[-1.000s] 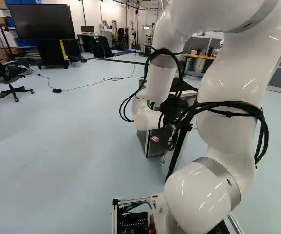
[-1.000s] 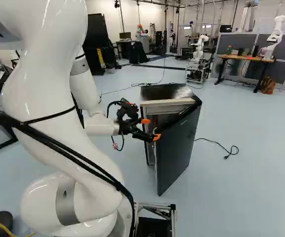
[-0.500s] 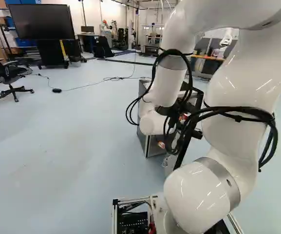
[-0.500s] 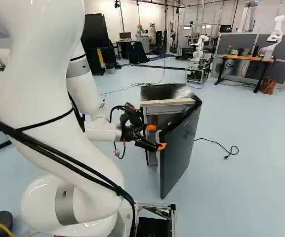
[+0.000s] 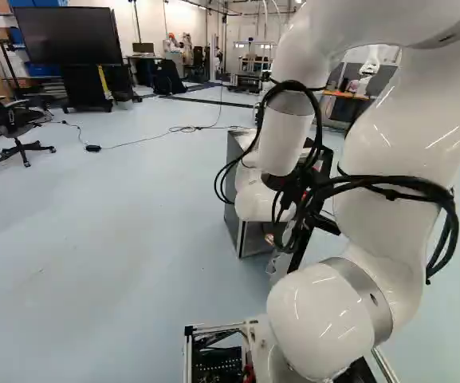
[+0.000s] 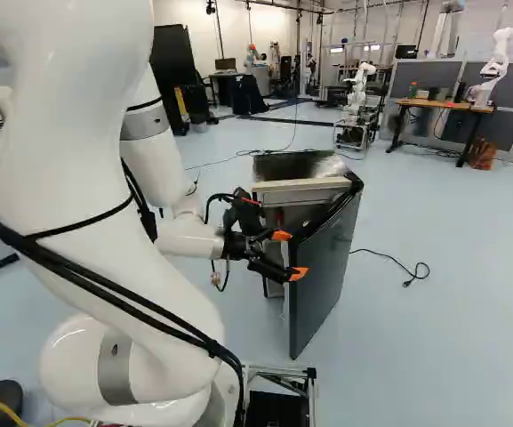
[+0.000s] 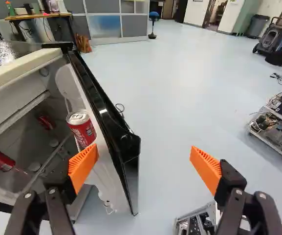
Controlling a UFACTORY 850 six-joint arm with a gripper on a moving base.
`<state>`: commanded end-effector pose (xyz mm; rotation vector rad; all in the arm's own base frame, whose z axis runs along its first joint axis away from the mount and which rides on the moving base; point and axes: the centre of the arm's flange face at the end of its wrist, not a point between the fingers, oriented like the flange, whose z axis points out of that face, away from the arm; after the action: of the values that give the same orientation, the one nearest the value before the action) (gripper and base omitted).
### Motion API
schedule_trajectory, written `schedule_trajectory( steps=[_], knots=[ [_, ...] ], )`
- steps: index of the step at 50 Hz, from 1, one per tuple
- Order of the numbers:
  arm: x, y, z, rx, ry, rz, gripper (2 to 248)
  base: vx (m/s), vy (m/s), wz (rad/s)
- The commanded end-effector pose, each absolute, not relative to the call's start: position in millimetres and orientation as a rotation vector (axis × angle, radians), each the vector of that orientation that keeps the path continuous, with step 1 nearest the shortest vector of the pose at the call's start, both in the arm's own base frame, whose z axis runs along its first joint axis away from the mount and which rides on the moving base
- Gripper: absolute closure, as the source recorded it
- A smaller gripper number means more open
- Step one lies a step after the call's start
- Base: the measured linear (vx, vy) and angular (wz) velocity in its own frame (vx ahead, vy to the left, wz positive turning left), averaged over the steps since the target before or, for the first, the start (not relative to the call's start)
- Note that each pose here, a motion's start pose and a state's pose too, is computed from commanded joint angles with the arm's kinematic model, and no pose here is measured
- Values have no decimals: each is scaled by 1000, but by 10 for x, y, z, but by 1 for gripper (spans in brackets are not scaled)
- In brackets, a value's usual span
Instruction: Grab a drink from the fridge
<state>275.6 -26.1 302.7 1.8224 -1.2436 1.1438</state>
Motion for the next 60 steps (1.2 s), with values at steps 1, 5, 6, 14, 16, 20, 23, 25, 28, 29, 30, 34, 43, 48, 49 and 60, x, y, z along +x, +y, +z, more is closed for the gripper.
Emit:
schedule_trajectory(
  steps=[1, 5, 6, 14, 16, 20, 23, 25, 28, 29, 30, 34, 43, 48, 49, 60],
  knots=[
    [2763, -262, 3027, 1822, -1244, 1144, 3, 0, 0, 0],
    [2778, -262, 3028, 1820, -1246, 1144, 3, 0, 0, 0],
    [2780, -262, 3028, 1820, -1246, 1144, 3, 0, 0, 0],
    [2787, -262, 3028, 1820, -1247, 1144, 3, 0, 0, 0],
    [2787, -262, 3028, 1820, -1247, 1144, 3, 0, 0, 0],
    [2787, -262, 3028, 1820, -1247, 1144, 3, 0, 0, 0],
    [2787, -262, 3028, 1820, -1247, 1144, 3, 0, 0, 0],
    [2788, -262, 3028, 1820, -1247, 1144, 3, 0, 0, 0],
    [2790, -262, 3028, 1820, -1248, 1145, 3, 0, 0, 0],
    [2792, -262, 3028, 1819, -1248, 1145, 3, 0, 0, 0],
    [2794, -262, 3028, 1819, -1248, 1145, 3, 0, 0, 0],
    [2805, -261, 3028, 1819, -1249, 1145, 3, 0, 0, 0],
    [2843, -259, 3029, 1816, -1253, 1147, 3, 0, 0, 0],
    [2869, -258, 3030, 1815, -1255, 1148, 3, 0, 0, 0],
    [2874, -258, 3030, 1815, -1255, 1148, 3, 0, 0, 0],
    [2932, -255, 3031, 1811, -1261, 1150, 3, 0, 0, 0]
  ],
)
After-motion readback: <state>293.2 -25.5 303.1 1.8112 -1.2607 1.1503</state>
